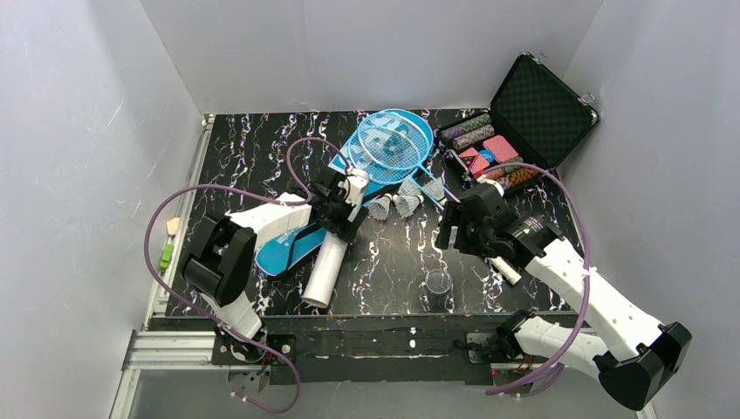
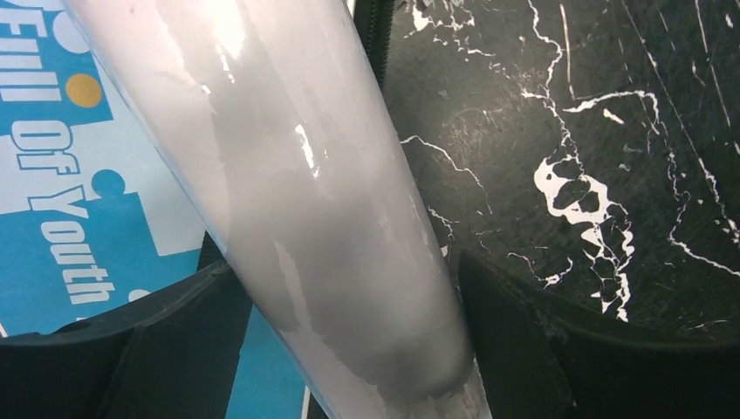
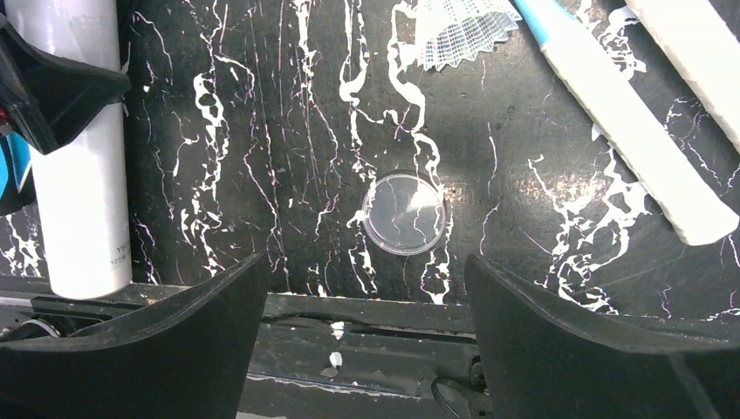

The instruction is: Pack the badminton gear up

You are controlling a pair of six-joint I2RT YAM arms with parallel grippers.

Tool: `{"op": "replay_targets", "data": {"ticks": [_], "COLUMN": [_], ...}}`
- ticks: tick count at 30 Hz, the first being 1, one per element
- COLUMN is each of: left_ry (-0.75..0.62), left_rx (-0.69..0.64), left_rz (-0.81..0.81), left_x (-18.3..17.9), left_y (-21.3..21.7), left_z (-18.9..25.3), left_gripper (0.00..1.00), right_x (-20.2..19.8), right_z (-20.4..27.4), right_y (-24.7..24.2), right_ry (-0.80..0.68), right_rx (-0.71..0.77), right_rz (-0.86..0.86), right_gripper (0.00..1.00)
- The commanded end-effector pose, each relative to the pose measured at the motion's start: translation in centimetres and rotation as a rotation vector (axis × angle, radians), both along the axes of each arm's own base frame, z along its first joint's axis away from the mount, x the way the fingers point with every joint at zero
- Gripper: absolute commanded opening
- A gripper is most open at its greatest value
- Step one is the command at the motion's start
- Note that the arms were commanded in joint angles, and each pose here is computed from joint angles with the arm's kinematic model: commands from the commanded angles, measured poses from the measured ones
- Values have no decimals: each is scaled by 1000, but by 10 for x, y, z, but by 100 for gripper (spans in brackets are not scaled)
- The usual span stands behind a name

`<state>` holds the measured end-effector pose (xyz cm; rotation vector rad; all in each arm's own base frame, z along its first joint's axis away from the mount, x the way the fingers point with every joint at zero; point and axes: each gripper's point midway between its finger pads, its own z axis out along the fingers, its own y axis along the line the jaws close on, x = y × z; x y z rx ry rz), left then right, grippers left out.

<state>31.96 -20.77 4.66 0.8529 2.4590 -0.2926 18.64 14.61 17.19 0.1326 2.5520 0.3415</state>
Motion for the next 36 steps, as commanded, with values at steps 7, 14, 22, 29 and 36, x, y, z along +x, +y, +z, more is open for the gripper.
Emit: {"op": "replay_targets", "data": {"ticks": [7, 14, 22, 29, 36], "left_ry": [-50, -94, -247, -301, -295], "left_rx": [84, 78, 180, 164, 202], "left_rz": [-78, -184, -115, -285, -302], "left_x": [-10, -17, -18, -47, -65], "left_y": [14, 14, 69, 94, 127], "left_z": [0, 58, 125, 133, 128], "left_gripper": [61, 52, 28, 26, 32], "right_x": [3, 1, 14, 54, 118], "right_z": [7, 15, 30, 21, 13], "right_y": [6, 9, 23, 51, 93], "right_ry": [-32, -39, -67, -56, -95], "right_rx": [40, 61, 76, -4, -96], "right_rz": [4, 20, 67, 131, 232], "right_gripper": [90, 87, 77, 77, 80]}}
